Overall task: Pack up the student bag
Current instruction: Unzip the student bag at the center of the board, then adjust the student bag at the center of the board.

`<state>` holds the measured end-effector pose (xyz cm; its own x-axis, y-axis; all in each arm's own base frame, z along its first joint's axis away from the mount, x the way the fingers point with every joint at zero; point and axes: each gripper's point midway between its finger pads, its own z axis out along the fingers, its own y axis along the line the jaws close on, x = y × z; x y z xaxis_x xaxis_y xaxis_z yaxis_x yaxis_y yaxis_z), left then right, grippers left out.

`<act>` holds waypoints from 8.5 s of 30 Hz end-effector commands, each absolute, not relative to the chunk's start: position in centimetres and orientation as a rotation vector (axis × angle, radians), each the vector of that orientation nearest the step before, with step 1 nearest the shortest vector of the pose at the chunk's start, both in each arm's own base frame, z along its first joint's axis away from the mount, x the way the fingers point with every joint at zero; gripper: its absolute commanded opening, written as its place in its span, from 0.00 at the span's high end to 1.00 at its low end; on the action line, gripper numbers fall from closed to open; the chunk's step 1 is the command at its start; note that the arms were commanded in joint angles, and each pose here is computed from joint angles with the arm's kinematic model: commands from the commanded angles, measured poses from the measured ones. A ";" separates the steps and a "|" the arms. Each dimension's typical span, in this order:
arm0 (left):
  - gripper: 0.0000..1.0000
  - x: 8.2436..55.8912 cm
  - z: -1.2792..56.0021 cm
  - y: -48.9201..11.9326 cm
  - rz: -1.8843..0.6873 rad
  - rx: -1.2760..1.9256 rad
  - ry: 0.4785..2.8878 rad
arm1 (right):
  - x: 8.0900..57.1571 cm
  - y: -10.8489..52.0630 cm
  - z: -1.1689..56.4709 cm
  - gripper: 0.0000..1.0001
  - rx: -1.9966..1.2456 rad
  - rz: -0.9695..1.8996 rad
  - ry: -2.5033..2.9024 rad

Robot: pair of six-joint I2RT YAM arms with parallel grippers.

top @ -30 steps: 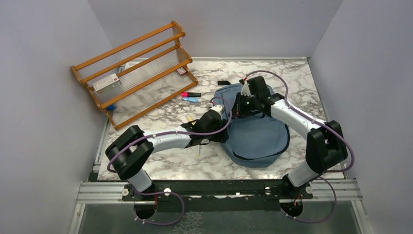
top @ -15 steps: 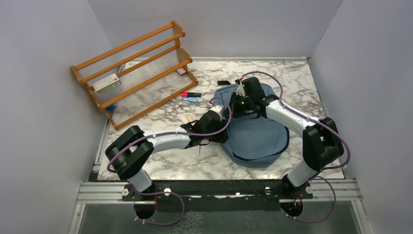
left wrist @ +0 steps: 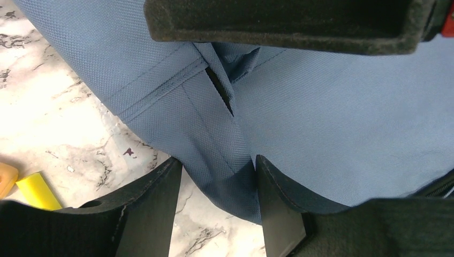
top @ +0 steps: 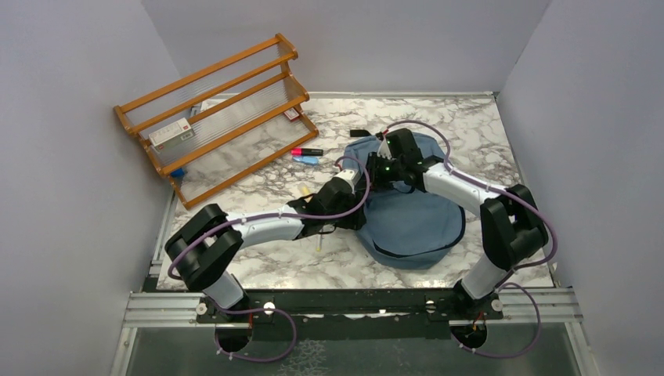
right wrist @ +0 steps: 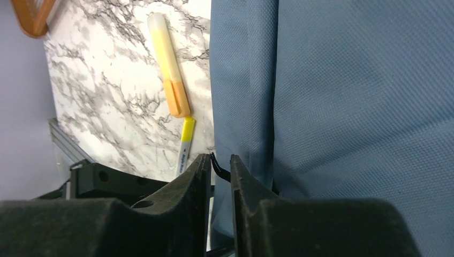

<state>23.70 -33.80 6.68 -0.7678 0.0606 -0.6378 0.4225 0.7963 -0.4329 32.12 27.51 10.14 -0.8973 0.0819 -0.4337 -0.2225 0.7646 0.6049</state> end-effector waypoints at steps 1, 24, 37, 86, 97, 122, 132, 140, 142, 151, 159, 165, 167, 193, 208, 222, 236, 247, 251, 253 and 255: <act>0.46 23.8 9.1 -33.3 -0.776 0.351 2.294 | 33.1 26.9 13.1 0.72 -0.149 0.835 2.447; 0.30 27.2 15.3 -23.8 -0.536 0.130 2.186 | 29.4 16.6 15.2 0.47 -0.018 0.378 2.310; 0.24 27.3 14.2 -21.4 -0.556 0.025 2.214 | 31.9 16.9 17.3 0.56 0.065 0.386 2.204; 0.19 28.9 13.1 -21.6 -0.589 0.094 2.243 | 21.2 13.3 5.8 0.69 0.196 0.034 2.556; 0.09 32.6 17.1 -25.9 -0.697 0.241 2.168 | 28.8 7.2 8.5 0.68 0.388 0.095 2.466; 0.39 46.8 10.9 -39.0 -0.968 0.632 2.199 | 19.0 13.8 8.5 0.53 0.356 0.745 2.631; 0.89 43.9 11.5 -36.8 -0.933 0.626 2.235 | 22.2 9.2 5.8 0.54 0.617 0.381 2.501; 0.94 39.3 12.2 -33.9 -0.945 0.556 2.248 | 25.7 7.2 6.0 0.58 0.625 0.200 2.421; 0.94 38.0 12.4 -33.4 -0.967 0.537 2.247 | 26.8 7.2 6.4 0.58 0.596 0.183 2.410; 0.94 32.3 13.0 -33.0 -1.058 0.471 2.249 | 30.4 5.8 9.2 0.58 0.497 0.063 2.361; 0.78 29.5 12.4 -33.1 -1.102 0.415 2.238 | 30.0 6.3 13.9 0.58 0.398 0.114 2.360; 0.68 30.6 13.8 -32.8 -1.038 0.421 2.214 | 29.4 11.8 17.3 0.58 0.140 0.489 2.341; 0.63 31.1 14.3 -32.7 -1.010 0.419 2.206 | 29.5 13.1 17.7 0.57 0.072 0.571 2.327; 0.01 33.4 21.3 -27.2 -0.772 0.177 2.026 | 36.2 12.4 11.2 0.40 0.112 0.368 2.456; 0.01 31.9 20.9 -26.8 -0.802 0.201 2.032 | 40.5 12.9 11.1 0.40 0.084 0.338 2.428; 0.01 31.0 19.9 -26.5 -0.810 0.205 2.066 | 43.4 11.2 10.6 0.39 0.048 0.157 2.430; 0.01 30.7 18.8 -26.9 -0.829 0.218 2.099 | 42.2 15.7 9.9 0.40 -0.133 0.475 2.462; 0.01 30.3 18.1 -27.0 -0.839 0.228 2.120 | 38.6 16.0 9.1 0.43 -0.084 0.604 2.521; 0.01 30.1 17.5 -27.3 -0.855 0.236 2.136 | 36.6 16.6 9.2 0.44 -0.096 0.722 2.512; 0.01 30.1 17.4 -27.4 -0.863 0.241 2.144 | 35.7 17.0 9.6 0.45 -0.098 0.794 2.493; 0.01 30.0 17.3 -27.5 -0.871 0.246 2.147 | 35.1 17.4 10.1 0.47 -0.105 0.868 2.471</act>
